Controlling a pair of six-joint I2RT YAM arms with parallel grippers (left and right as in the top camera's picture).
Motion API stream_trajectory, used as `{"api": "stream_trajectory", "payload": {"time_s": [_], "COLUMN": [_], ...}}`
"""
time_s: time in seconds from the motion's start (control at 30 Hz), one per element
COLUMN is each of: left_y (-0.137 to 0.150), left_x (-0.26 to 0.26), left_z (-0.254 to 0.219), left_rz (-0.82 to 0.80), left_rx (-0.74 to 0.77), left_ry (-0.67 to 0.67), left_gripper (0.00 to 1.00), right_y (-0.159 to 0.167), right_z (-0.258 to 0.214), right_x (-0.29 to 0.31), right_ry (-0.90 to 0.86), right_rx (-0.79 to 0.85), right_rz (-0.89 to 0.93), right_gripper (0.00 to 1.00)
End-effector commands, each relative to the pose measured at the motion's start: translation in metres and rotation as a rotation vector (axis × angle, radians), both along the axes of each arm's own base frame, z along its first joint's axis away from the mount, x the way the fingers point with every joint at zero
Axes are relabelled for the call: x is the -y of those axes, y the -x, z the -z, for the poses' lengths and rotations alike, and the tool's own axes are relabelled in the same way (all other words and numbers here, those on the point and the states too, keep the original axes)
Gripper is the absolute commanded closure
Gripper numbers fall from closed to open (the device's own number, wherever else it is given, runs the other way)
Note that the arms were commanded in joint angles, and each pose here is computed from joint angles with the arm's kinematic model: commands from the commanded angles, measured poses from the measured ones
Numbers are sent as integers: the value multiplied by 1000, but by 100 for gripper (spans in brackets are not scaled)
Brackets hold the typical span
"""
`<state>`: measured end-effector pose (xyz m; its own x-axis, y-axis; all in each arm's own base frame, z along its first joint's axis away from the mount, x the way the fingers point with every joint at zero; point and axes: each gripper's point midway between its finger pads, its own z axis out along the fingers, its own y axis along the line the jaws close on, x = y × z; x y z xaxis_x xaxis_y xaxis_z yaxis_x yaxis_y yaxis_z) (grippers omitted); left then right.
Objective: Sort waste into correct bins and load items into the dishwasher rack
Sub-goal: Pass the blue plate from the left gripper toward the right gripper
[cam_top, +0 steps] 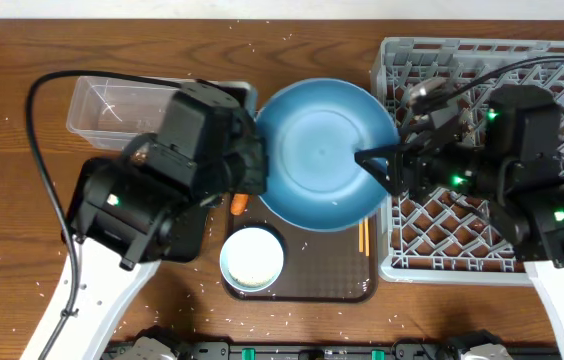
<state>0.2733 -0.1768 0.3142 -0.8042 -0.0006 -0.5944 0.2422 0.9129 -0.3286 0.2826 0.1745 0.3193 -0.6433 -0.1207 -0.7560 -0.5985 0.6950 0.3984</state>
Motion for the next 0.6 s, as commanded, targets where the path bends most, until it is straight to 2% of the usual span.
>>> {"api": "stream_trajectory", "payload": {"time_s": [0.0, 0.1, 0.13, 0.17, 0.2, 0.3, 0.33, 0.4, 0.57], "left_y": [3, 3, 3, 3, 2, 1, 0, 0, 2], "left_x": [14, 21, 21, 22, 22, 22, 22, 22, 22], "left_z": [-3, -4, -4, -5, -6, -7, -8, -8, -10], "left_rz": [55, 73, 74, 75, 74, 80, 85, 96, 96], "left_rx": [18, 27, 29, 32, 36, 50, 55, 61, 68], "left_ry": [8, 14, 15, 17, 18, 15, 12, 4, 8], "left_gripper": [94, 94, 94, 92, 87, 55, 48, 25, 7], "right_y": [-11, -15, -16, -16, -17, -24, -27, -34, -43], "right_z": [14, 20, 21, 22, 22, 24, 24, 24, 17], "right_x": [2, 0, 0, 0, 1, 14, 21, 41, 138], "right_ry": [60, 75, 76, 77, 83, 134, 161, 233, 582], "right_rx": [-28, -41, -43, -44, -42, -18, -5, 27, 122], "right_rz": [77, 81, 81, 82, 90, 159, 197, 295, 728], "right_gripper": [63, 91, 97, 99, 99, 99, 99, 99, 99]}}
